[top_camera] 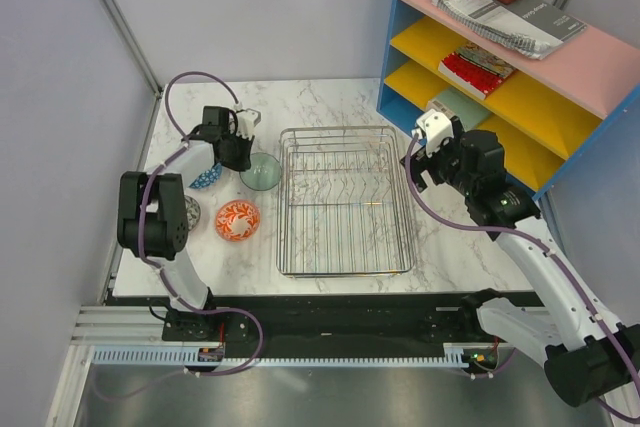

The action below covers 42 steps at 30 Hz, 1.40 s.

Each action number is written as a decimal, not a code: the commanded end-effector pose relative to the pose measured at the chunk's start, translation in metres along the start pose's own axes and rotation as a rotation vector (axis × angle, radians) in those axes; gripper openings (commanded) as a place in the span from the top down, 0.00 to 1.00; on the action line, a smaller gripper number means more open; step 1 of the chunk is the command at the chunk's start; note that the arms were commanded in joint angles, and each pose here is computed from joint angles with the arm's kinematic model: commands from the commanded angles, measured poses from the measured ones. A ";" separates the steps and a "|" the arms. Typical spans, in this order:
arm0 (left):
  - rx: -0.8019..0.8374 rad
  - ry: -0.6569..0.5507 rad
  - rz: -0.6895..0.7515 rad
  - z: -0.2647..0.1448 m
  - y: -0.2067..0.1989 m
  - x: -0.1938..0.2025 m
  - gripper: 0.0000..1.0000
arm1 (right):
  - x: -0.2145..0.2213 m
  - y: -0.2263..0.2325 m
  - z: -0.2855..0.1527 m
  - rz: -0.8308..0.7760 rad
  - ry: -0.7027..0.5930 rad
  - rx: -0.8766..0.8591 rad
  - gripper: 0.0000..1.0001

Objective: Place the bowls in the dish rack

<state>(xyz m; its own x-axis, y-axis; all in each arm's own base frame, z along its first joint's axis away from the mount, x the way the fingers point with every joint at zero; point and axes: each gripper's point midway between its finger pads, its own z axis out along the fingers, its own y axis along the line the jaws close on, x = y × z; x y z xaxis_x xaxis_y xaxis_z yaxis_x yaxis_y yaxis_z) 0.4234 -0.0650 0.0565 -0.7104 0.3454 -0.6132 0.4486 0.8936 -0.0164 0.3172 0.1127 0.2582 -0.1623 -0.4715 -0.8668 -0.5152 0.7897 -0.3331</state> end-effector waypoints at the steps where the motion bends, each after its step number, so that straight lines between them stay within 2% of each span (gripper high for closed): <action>1: -0.102 -0.077 0.009 -0.025 0.023 -0.020 0.98 | -0.008 -0.001 0.000 -0.004 -0.021 0.005 0.01; 5: -0.118 -0.126 -0.012 -0.039 0.030 -0.028 0.98 | -0.009 0.003 0.002 0.011 -0.025 -0.017 0.02; 11: -0.060 -0.293 0.013 -0.085 0.018 -0.065 0.98 | -0.026 0.018 0.010 0.084 -0.058 -0.111 0.02; 16: 0.083 -0.459 0.072 -0.132 -0.018 -0.108 0.98 | -0.047 0.042 0.018 0.205 -0.089 -0.265 0.02; 22: 0.272 -0.560 0.142 -0.169 -0.069 -0.138 0.98 | -0.091 0.074 0.021 0.362 -0.161 -0.513 0.02; 28: 0.455 -0.627 0.196 -0.195 -0.113 -0.151 0.98 | -0.125 0.101 0.028 0.578 -0.235 -0.762 0.02; 32: 0.557 -0.640 0.242 -0.202 -0.139 -0.150 0.98 | -0.136 0.117 0.033 0.747 -0.202 -0.934 0.02; 34: 0.571 -0.639 0.269 -0.201 -0.151 -0.149 0.98 | -0.138 0.119 0.042 0.783 -0.225 -0.975 0.02; 36: 0.570 -0.637 0.291 -0.198 -0.161 -0.149 0.98 | -0.136 0.124 0.047 0.879 -0.185 -1.017 0.02; 37: 0.568 -0.637 0.294 -0.196 -0.162 -0.149 0.98 | -0.138 0.123 0.046 0.877 -0.219 -1.032 0.02; 42: 0.588 -0.636 0.306 -0.192 -0.178 -0.149 0.98 | -0.133 0.128 0.055 0.953 -0.197 -1.071 0.02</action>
<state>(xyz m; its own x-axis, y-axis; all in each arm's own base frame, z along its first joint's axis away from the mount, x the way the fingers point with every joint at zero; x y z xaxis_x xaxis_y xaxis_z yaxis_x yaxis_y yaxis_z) 0.3526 -0.2065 0.2628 -0.2787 0.2146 -0.9361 0.8628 0.4840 -0.1459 0.3291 0.2927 0.2851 -0.7214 0.1634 -0.6730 -0.6472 0.1868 0.7391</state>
